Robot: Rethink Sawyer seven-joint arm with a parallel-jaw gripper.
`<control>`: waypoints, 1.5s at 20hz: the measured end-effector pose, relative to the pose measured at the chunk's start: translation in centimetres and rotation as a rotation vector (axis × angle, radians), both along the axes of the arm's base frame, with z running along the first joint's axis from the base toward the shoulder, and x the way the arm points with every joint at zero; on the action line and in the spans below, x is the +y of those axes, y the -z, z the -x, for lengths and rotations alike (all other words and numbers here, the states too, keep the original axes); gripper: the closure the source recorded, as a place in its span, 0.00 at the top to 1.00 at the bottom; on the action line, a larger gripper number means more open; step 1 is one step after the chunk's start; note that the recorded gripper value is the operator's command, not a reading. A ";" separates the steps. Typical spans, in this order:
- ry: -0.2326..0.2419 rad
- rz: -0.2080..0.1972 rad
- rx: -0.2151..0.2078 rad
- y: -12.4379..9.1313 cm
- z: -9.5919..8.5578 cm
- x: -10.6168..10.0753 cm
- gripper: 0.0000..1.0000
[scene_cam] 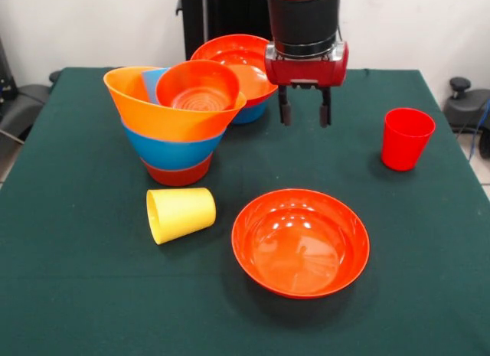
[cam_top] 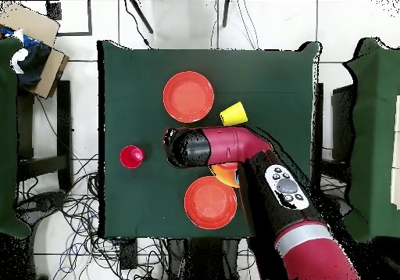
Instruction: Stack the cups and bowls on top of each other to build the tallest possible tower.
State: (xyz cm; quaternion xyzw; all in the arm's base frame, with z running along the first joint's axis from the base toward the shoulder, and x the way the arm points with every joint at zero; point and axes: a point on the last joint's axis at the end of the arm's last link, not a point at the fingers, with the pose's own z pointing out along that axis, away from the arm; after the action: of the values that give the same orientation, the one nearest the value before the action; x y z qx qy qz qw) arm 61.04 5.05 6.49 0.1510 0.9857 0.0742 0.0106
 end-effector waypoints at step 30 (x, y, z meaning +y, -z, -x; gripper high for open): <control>0.041 0.020 -0.091 -2.0 -3.6 -0.6 1.00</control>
State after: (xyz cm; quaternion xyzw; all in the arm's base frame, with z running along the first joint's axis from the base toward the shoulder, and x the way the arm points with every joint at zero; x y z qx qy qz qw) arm 64.69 4.46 8.45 0.1675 0.9816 0.0711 0.0584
